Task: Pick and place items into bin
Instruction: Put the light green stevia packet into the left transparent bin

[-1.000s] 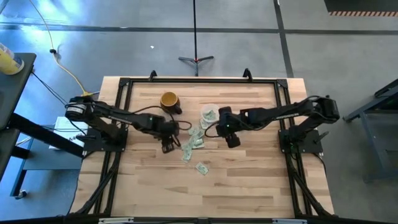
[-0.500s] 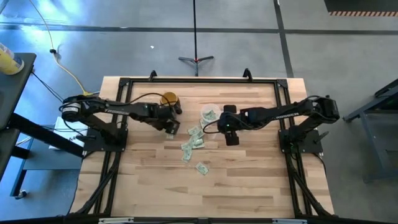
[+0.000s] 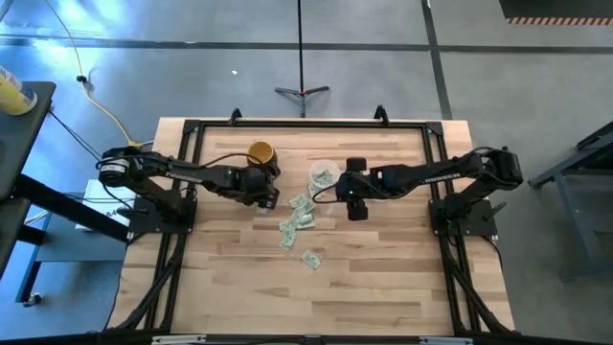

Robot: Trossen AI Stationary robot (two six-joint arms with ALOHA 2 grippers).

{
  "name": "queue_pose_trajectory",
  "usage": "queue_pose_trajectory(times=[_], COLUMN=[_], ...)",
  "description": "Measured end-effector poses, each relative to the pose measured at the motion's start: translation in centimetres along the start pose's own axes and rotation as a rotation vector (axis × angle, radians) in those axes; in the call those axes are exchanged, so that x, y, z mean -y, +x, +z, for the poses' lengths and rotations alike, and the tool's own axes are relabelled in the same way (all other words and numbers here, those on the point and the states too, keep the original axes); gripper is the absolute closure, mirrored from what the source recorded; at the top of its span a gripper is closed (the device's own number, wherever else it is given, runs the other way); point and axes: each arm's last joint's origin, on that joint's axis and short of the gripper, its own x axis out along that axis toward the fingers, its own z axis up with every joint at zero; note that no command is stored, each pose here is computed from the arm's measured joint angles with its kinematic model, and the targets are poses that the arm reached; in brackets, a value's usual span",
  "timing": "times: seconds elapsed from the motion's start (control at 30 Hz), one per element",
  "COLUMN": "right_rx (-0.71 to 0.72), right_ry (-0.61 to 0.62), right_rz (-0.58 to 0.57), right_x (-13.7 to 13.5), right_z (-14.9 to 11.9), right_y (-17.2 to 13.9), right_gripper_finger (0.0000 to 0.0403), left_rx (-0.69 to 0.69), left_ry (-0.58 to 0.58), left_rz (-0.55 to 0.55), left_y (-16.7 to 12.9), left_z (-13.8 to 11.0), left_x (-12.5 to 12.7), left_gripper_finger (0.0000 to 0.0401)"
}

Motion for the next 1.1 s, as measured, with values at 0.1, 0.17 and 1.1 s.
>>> queue_pose_trajectory(times=[0.1, 0.17, 1.1], right_rx=[-0.009, -0.016, 0.023], right_ry=[0.015, 0.031, 0.228], right_rz=[-0.009, -0.015, -0.064], right_x=[0.6, 0.9, 2.4], right_z=[-0.2, -0.3, -0.9], right_y=[0.2, 0.3, -3.0], right_gripper_finger=[0.0125, 0.0125, 0.0132], left_rx=[-0.004, -0.023, 0.202], left_ry=[0.002, 0.004, 0.365], left_rz=[0.01, 0.0, -0.182], left_y=[1.0, 1.7, -3.9], left_z=[-0.3, -0.7, 1.7], left_x=[0.3, 0.9, 8.1], left_gripper_finger=[0.0151, 0.0151, 0.0369])
